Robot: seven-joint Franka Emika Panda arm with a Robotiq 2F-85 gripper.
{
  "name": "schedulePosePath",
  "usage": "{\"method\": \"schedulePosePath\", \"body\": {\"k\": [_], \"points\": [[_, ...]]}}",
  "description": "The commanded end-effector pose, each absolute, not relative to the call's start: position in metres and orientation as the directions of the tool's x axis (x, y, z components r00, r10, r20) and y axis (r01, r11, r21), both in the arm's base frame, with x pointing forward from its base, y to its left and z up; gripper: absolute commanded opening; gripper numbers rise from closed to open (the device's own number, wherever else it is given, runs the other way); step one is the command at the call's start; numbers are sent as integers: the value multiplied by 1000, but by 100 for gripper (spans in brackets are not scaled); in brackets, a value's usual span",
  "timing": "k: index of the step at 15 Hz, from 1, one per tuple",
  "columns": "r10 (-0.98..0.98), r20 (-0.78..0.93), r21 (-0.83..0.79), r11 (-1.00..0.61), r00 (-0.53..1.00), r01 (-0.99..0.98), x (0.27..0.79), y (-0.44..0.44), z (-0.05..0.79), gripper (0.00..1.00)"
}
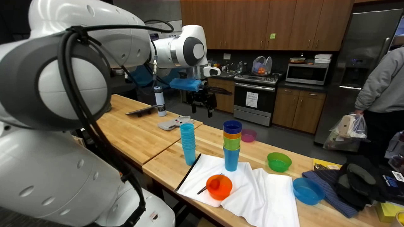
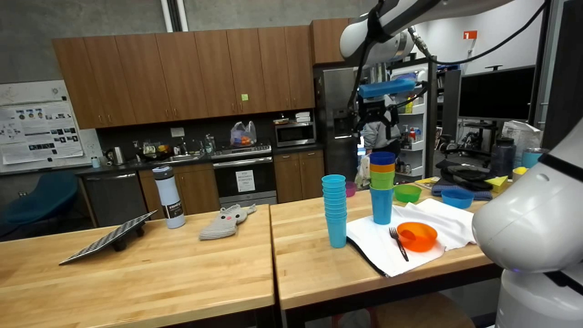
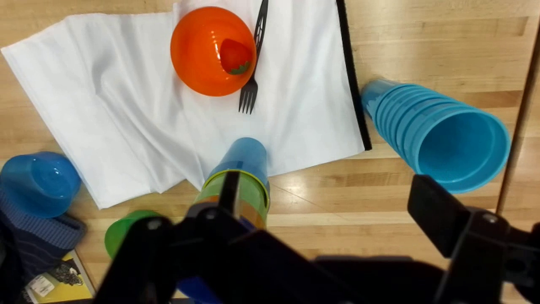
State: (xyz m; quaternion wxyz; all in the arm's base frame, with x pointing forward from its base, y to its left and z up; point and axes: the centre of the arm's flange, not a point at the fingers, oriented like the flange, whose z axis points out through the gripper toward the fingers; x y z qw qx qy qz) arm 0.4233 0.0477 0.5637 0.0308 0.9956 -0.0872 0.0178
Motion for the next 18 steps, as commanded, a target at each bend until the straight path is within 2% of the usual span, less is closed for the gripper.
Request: {"method": "schedulePosePath", "body": {"k": [1,11,18], "points": [[-248,61,42,-967,967,-251,420,20,570,100],[-328,125,-2,-944,936,-330,436,-43,562,100],[-268,156,-3,-963,951,-271,460,-118,566,100]]}}
